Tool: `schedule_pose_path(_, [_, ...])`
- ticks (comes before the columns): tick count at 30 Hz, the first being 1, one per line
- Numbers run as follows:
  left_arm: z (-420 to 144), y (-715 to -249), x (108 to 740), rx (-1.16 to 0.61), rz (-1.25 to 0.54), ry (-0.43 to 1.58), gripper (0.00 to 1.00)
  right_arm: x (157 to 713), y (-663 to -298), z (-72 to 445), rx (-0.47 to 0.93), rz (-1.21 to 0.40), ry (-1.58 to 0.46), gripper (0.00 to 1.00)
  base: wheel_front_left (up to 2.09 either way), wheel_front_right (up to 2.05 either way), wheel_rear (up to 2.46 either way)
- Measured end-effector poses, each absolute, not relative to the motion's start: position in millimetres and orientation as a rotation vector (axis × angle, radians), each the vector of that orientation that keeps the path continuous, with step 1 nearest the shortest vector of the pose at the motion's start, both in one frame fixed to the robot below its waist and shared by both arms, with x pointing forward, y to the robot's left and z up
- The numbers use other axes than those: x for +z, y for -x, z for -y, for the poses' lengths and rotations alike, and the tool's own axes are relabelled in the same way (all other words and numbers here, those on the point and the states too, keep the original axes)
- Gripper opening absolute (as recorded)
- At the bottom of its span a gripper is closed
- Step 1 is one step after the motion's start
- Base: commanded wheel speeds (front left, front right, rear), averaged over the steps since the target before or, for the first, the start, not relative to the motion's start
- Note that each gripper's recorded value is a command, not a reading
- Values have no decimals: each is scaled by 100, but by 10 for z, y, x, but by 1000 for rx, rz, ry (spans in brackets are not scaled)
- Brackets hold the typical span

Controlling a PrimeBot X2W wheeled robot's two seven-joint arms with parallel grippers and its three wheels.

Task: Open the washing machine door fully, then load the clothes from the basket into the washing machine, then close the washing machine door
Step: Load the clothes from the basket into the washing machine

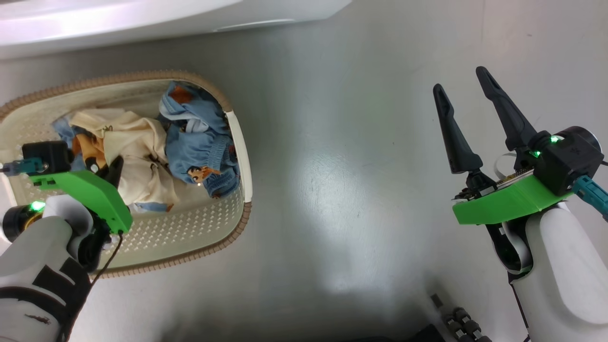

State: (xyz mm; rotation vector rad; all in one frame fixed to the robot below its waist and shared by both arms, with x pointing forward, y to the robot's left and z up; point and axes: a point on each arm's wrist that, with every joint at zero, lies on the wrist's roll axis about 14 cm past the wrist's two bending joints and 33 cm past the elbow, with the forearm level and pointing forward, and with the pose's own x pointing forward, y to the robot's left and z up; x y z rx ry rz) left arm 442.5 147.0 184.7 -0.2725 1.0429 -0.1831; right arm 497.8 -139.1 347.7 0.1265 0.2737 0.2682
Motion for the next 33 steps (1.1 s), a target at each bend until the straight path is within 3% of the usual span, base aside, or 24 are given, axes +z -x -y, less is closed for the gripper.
schedule_pose_path(22, [-1573,-4215,2530,-100,-899,360,0,4129,-4842,1306,290,-183,-131,100,0,0,0])
schedule_pose_path(33, [-1650,-4387,3182,-124,-704,351,0,4507,-4657,1303,294,-128,-140,100,0,0,0])
